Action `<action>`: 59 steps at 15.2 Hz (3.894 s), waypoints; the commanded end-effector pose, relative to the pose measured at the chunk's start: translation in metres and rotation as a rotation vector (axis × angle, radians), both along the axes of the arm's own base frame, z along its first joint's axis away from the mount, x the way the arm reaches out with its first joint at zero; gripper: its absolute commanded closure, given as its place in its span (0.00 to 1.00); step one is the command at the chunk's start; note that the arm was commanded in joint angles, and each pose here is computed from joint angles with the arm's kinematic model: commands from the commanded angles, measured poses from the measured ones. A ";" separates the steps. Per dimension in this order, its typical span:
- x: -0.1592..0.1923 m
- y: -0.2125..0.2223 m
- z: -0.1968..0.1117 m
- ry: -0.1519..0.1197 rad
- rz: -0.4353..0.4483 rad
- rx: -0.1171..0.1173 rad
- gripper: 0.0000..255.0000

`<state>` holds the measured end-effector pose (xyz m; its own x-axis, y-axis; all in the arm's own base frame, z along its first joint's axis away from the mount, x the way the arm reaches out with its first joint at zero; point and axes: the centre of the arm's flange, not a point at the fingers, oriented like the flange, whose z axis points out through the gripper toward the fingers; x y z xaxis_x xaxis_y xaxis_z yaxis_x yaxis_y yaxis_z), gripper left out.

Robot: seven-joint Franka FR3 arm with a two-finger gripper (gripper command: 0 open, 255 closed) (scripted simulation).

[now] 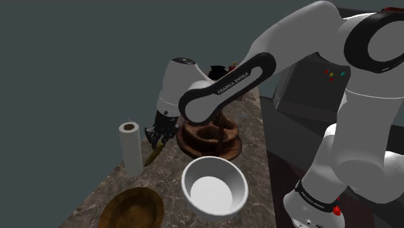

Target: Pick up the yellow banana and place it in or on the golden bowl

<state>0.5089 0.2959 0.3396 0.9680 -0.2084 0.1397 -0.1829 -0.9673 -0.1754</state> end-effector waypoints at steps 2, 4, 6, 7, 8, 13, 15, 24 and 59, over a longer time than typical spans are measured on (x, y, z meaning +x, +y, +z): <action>0.000 -0.001 0.016 0.000 0.000 0.000 1.00; 0.000 -0.001 0.027 0.000 0.000 0.000 1.00; 0.000 -0.001 0.037 0.000 0.000 0.000 1.00; 0.000 -0.001 0.042 0.000 0.000 0.000 1.00; 0.000 -0.001 0.046 0.000 0.000 0.000 1.00; -0.044 0.049 0.049 0.000 0.000 0.000 1.00; -0.061 0.069 0.050 0.000 0.000 0.000 1.00; -0.139 0.158 0.056 0.000 0.000 0.000 1.00; -0.158 0.162 0.025 0.000 0.000 0.000 0.00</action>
